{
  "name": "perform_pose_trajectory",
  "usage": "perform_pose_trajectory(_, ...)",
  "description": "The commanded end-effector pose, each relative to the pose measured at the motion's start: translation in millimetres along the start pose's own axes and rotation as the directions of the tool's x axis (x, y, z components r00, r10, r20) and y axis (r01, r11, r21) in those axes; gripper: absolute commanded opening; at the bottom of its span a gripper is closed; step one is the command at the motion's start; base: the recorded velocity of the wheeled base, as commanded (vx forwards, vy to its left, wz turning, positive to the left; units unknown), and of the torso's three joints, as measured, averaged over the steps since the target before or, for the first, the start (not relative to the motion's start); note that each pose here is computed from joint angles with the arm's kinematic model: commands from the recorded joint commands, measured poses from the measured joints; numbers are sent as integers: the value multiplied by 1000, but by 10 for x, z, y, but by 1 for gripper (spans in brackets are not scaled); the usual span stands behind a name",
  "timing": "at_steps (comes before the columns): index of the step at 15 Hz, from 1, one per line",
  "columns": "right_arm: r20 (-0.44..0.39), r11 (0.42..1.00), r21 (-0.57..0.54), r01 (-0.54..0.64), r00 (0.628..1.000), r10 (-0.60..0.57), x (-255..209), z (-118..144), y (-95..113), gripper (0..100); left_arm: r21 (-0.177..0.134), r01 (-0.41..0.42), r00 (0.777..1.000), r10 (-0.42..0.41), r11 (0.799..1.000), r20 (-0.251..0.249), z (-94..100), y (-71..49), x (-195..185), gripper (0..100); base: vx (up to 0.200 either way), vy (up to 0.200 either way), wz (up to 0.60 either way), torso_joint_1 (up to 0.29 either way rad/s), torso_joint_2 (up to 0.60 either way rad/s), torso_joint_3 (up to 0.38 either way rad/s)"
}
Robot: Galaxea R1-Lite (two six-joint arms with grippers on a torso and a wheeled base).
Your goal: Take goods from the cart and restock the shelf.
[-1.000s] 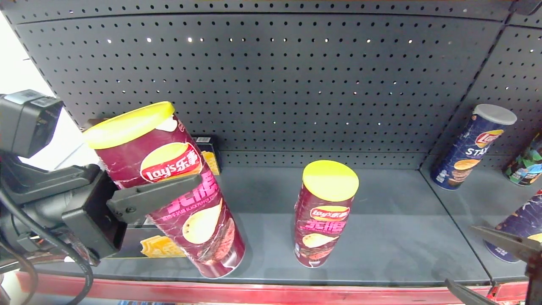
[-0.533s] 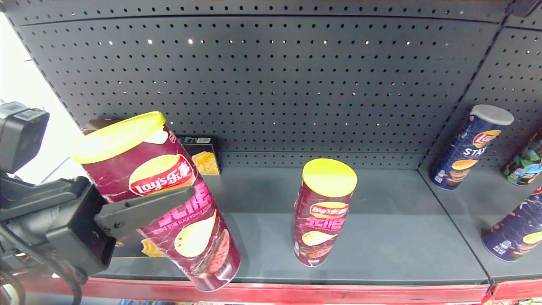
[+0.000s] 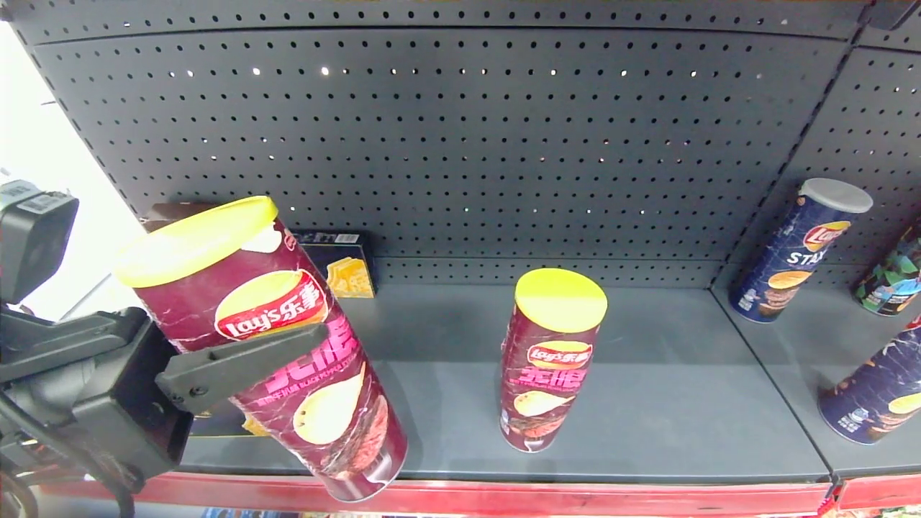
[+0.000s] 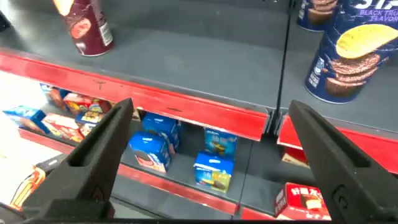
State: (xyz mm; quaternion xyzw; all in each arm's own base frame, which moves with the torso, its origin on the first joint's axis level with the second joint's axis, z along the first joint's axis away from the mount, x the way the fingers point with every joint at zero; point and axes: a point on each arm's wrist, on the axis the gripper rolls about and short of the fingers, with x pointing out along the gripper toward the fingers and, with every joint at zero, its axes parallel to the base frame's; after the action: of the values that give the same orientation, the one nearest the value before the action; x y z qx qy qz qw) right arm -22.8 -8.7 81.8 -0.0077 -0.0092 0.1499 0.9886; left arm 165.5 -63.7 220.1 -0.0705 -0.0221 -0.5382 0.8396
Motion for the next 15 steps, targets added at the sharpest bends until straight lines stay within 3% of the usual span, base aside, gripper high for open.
perform_pose_trajectory(1,-15,999,2,51,999,-51,13,-59,2,100,-6,-6,1000,6,1000,-6,-59,-70,-81,0,0,0,0,0,0,0)
perform_pose_trajectory(8,-15,999,5,51,999,-51,13,-59,2,100,13,43,999,-43,999,10,2,-151,-44,0,0,0,0,0,0,0)
perform_pose_trajectory(9,-15,999,5,51,999,-51,13,-59,2,100,33,85,996,-86,996,27,97,-164,49,0,0,0,0,0,0,0)
perform_pose_trajectory(13,-15,999,5,51,999,-51,13,-59,2,100,29,77,997,-78,997,21,159,72,281,0,0,0,0,0,0,0)
perform_pose_trajectory(15,-15,999,5,51,999,-51,13,-59,2,100,27,7,1000,-8,1000,11,135,307,296,0,0,0,0,0,0,0)
